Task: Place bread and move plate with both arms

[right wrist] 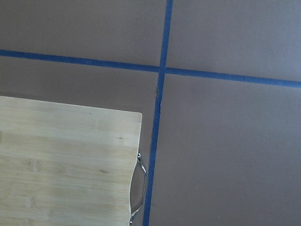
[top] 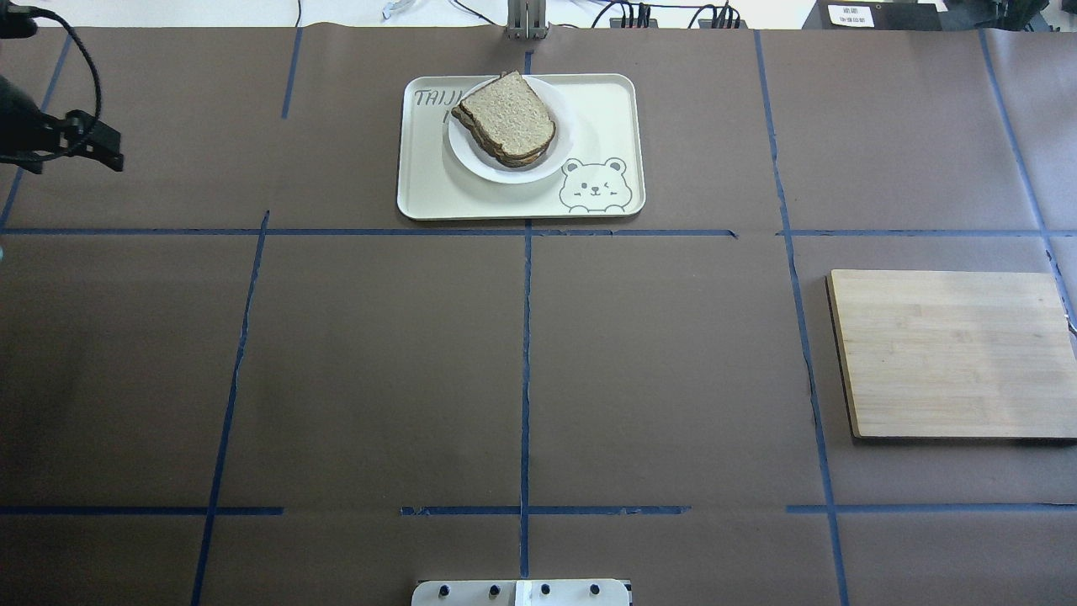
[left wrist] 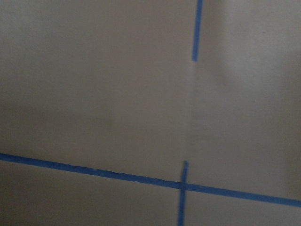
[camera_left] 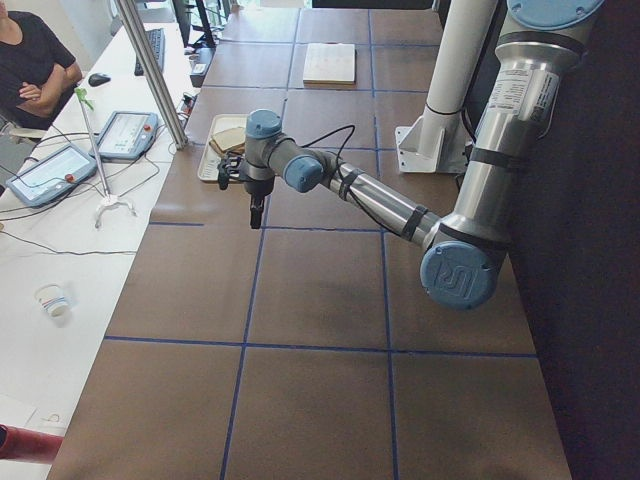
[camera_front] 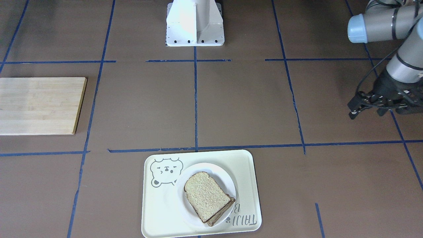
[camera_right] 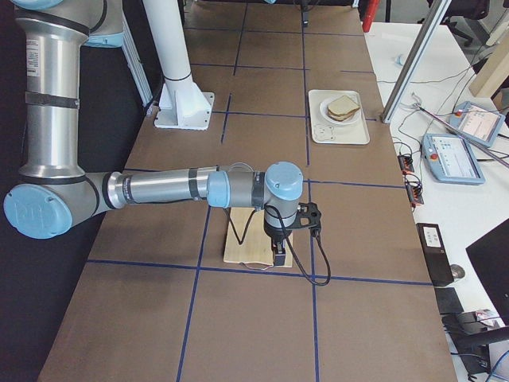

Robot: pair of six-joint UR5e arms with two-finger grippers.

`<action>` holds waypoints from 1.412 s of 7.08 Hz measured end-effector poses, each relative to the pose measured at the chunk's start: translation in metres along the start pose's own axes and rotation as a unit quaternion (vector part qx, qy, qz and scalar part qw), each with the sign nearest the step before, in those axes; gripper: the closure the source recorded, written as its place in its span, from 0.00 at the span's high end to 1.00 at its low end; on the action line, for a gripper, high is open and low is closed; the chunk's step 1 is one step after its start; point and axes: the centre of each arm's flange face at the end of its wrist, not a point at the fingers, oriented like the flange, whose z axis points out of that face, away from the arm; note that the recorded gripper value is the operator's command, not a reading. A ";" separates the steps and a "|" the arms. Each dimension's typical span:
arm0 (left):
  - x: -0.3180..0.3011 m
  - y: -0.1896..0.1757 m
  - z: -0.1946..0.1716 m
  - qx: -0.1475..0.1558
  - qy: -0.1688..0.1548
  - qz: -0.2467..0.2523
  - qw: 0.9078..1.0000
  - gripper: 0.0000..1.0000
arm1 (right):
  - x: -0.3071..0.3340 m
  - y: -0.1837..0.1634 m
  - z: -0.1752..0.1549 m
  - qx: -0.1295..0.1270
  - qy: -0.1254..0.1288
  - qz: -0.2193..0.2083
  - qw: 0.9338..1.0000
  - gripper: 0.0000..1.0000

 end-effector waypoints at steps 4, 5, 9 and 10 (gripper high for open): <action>-0.185 -0.028 -0.023 -0.066 -0.001 0.061 0.996 1.00 | 0.005 0.020 0.010 -0.008 -0.045 0.023 0.999 1.00; -0.233 -0.027 -0.019 -0.077 0.011 0.073 0.994 1.00 | 0.005 0.021 0.010 -0.008 -0.052 0.025 0.998 1.00; -0.330 0.049 0.019 -0.096 0.028 0.062 0.993 1.00 | 0.004 0.018 0.007 -0.004 -0.057 0.026 0.998 1.00; -0.327 0.061 0.014 -0.090 0.026 0.049 0.994 1.00 | 0.004 0.018 0.007 -0.003 -0.057 0.026 0.998 1.00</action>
